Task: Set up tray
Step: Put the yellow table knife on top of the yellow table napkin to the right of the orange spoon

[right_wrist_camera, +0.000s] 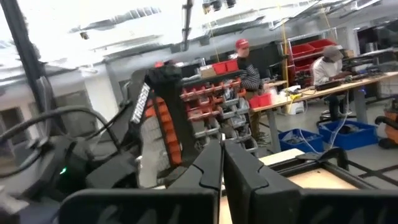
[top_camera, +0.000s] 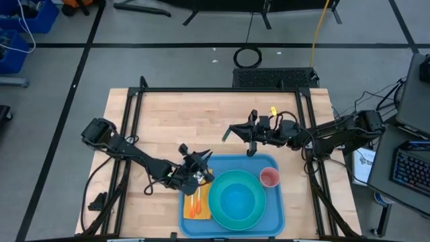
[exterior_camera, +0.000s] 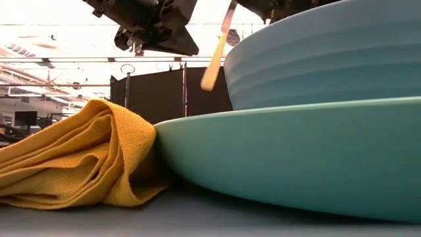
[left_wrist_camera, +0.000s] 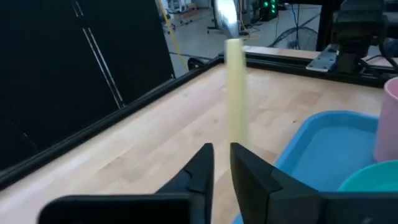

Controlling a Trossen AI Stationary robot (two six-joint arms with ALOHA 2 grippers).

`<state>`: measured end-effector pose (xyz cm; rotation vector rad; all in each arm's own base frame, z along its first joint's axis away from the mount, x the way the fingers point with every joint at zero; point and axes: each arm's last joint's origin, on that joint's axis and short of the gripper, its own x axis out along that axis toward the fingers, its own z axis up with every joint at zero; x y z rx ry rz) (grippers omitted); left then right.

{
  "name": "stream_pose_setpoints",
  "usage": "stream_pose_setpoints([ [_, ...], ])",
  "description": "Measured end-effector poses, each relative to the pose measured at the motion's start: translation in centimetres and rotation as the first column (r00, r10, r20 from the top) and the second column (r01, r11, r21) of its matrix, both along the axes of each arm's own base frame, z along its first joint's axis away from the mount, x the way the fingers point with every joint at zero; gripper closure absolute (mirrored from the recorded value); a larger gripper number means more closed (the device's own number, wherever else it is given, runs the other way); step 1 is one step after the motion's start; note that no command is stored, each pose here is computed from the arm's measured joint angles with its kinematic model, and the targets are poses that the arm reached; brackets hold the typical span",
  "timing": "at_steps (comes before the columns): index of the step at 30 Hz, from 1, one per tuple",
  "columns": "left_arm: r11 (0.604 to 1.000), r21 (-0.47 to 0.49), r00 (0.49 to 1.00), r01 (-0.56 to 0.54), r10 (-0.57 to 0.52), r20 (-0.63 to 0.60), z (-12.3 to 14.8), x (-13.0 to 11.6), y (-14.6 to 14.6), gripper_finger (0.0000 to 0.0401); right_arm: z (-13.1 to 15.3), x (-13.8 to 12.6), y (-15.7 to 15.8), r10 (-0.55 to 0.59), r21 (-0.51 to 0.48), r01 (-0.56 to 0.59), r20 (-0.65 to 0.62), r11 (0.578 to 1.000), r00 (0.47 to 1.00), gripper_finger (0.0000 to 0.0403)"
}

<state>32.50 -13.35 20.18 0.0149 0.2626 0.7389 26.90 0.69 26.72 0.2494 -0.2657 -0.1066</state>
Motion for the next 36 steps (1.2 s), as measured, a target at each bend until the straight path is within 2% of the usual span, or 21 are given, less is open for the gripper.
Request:
stream_pose_setpoints([
  [6,1.0,-0.018,1.0,-0.001,0.002,0.03,0.2,0.2,0.1,0.028,0.1,0.0,0.1,0.017,0.003,-0.017,0.01,1.0,1.0,0.0402],
  [12,0.999,-0.004,0.999,0.041,-0.04,0.024,1.1,-0.6,-0.8,0.0225,-0.3,0.1,0.2,0.142,0.082,-0.14,-0.018,0.987,0.99,0.0402],
  [21,0.993,-0.028,0.994,0.113,-0.113,0.016,3.8,-3.5,-2.0,0.0218,-0.8,0.2,0.6,0.246,0.2,-0.232,-0.05,0.952,0.968,0.0402],
  [28,0.988,-0.076,0.991,0.136,-0.137,-0.003,3.7,-5.3,-2.9,0.0217,-1.1,0.3,1.8,0.307,0.237,-0.288,-0.049,0.928,0.95,0.0402],
  [32,0.986,-0.087,0.989,0.144,-0.146,-0.008,3.4,-5.8,-3.3,0.0217,-1.3,1.6,2.8,0.344,0.244,-0.321,-0.059,0.915,0.937,0.0402],
  [36,0.984,-0.085,0.987,0.158,-0.159,-0.013,3.4,-6.1,-3.8,0.0217,-1.2,4.0,4.1,0.415,0.25,-0.387,-0.068,0.888,0.907,0.0402],
])
